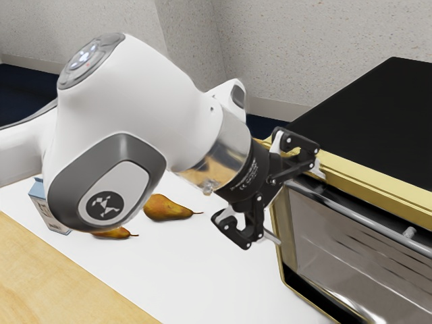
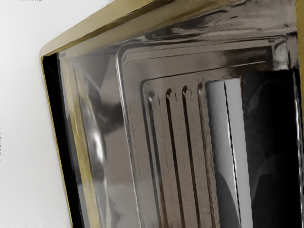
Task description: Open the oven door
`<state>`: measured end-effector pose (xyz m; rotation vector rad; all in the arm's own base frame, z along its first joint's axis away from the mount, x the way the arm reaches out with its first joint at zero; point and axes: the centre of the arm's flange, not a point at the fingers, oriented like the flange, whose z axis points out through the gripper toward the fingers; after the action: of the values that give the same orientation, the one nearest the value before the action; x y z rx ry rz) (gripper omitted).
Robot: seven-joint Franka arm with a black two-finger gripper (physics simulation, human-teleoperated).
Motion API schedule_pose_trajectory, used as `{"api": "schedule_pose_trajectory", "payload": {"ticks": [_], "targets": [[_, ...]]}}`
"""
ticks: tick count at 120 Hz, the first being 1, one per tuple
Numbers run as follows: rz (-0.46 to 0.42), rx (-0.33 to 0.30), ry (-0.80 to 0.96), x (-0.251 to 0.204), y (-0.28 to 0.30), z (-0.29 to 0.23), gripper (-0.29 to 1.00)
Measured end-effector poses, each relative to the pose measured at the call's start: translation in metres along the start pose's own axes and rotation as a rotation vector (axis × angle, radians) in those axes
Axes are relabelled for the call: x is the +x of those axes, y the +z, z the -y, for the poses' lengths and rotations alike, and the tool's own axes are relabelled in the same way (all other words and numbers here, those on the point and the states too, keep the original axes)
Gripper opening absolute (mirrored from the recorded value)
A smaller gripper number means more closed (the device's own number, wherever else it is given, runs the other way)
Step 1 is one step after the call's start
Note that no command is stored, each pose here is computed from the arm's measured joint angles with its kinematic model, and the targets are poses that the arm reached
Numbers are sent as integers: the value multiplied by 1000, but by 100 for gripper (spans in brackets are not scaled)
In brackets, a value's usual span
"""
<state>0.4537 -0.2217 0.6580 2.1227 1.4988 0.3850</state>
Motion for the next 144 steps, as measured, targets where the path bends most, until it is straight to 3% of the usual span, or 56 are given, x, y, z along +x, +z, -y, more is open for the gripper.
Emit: {"api": "schedule_pose_trajectory", "payload": {"ticks": [30,47,54,68,80,86,96,102,107,113,123,144], "targets": [[-21,0,-121,19,-14,41,70],[-61,7,-156,1,-17,116,70],[-115,-31,-183,-12,-27,148,70],[-302,-197,-241,-60,-36,202,70],[-379,-229,-197,-83,-120,137,70],[-391,-178,-190,-63,-168,99,70],[-243,-21,-181,56,-224,45,70],[-152,115,-176,128,-202,33,70],[-126,235,-166,161,-165,30,70],[-111,338,-136,178,-139,36,70],[-95,457,-96,192,-115,52,70],[-67,585,9,192,-89,57,70]]}}
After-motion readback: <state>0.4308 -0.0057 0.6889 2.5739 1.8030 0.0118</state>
